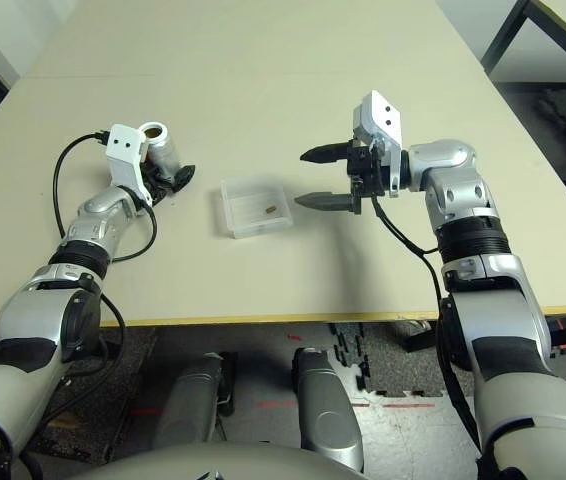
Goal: Pour the medicine from the bottle into the box.
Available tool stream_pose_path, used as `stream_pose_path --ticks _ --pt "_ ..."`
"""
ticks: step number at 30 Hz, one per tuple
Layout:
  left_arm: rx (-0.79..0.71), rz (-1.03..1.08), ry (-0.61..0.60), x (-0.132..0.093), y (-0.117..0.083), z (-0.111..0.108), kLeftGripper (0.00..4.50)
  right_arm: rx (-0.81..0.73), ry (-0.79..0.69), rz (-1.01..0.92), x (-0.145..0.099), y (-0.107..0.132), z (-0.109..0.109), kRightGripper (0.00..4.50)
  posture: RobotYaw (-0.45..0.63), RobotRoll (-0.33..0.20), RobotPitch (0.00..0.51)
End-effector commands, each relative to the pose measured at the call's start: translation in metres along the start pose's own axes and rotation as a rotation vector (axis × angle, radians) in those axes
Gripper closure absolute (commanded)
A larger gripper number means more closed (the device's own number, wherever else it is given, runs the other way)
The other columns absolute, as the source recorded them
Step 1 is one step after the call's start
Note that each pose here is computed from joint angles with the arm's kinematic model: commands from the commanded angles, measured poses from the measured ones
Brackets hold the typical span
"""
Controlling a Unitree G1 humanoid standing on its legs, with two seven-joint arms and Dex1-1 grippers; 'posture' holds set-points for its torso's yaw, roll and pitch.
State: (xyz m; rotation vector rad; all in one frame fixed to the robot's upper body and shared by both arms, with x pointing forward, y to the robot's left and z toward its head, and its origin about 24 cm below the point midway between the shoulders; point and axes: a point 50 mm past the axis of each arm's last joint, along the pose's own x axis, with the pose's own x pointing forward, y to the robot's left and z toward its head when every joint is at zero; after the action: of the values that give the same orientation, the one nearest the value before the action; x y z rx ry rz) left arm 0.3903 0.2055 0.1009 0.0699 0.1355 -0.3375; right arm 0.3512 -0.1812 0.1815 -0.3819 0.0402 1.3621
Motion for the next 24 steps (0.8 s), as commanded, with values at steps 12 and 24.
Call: stream_pose_path --ticks 12,24 --pt "0.029 0.008 -0.090 -0.011 0.010 0.010 0.01 0.003 0.002 0.002 0.002 0.001 -0.003 0.00 -0.06 0.000 0.184" --pt "-0.003 -0.044 -0.156 -0.025 0.004 0.014 0.01 0.004 -0.001 0.001 0.006 -0.001 -0.004 0.00 -0.05 0.000 0.180"
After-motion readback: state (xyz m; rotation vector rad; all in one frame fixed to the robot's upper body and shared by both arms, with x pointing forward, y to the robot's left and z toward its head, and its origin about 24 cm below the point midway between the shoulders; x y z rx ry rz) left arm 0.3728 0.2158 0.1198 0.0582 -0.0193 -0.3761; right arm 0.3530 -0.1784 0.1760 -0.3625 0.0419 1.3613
